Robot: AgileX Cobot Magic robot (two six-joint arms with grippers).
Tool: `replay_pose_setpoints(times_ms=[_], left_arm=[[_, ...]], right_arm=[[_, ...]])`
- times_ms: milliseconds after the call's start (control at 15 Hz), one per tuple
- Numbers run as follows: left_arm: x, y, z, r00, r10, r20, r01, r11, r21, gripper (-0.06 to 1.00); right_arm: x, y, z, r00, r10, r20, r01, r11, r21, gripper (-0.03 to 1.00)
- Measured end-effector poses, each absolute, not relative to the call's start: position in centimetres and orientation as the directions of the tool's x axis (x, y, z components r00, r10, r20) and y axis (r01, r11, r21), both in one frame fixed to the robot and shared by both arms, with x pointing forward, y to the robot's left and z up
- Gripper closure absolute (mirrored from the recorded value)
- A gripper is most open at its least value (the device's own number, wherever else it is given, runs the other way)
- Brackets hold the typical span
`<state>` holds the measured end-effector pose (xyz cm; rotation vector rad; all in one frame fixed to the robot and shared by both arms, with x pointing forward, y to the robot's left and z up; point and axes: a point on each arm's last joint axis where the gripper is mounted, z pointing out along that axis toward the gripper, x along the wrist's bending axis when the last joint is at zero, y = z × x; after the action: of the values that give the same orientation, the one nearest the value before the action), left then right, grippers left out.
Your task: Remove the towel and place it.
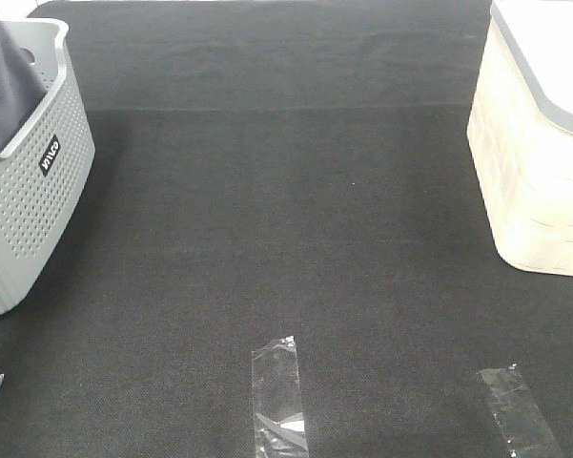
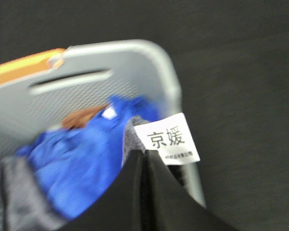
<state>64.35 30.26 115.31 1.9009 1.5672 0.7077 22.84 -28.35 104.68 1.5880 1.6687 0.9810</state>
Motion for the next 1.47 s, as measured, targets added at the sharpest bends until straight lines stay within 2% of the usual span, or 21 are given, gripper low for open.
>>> replay_pose_setpoints(times_ms=[267,533,600,800,1067,1267,1400,1467], left_arm=[[62.1,28.3,119.2,0.310,0.948,-0.076,0.564,-0.119,0.817,0.94],[60.1,25.4,122.4,0.492,0.848,-0.198,0.437,-0.043,0.898,0.94],[59.5,23.3,123.1,0.577,0.791,-0.202,0.392,-0.051,0.919,0.94],[58.2,18.5,123.5,0.717,0.676,-0.169,0.324,-0.109,0.940,0.94],[55.9,13.6,123.8,0.817,0.535,-0.215,0.322,-0.113,0.940,0.94],[54.0,11.1,123.4,0.877,0.415,-0.241,0.341,-0.186,0.922,0.94],[52.5,9.6,123.2,0.908,0.332,-0.255,0.343,-0.240,0.908,0.94],[51.9,9.1,123.0,0.918,0.298,-0.262,0.344,-0.266,0.900,0.94]], right_arm=[[22.8,-28.3,104.7,-0.078,0.996,0.051,0.529,-0.002,0.849,0.38],[22.8,-28.3,104.7,-0.078,0.996,0.051,0.528,-0.002,0.849,0.38],[22.8,-28.3,104.7,-0.078,0.996,0.051,0.528,-0.002,0.849,0.38],[22.9,-28.3,104.7,-0.078,0.996,0.051,0.527,-0.002,0.850,0.38],[22.9,-28.3,104.7,-0.078,0.996,0.051,0.527,-0.002,0.850,0.38],[23.2,-28.2,104.7,-0.093,0.994,0.056,0.543,0.004,0.840,0.38],[24.2,-27.8,104.9,-0.160,0.985,0.066,0.590,0.042,0.806,0.38],[24.8,-27.5,105.1,-0.243,0.967,0.073,0.605,0.092,0.791,0.38]])
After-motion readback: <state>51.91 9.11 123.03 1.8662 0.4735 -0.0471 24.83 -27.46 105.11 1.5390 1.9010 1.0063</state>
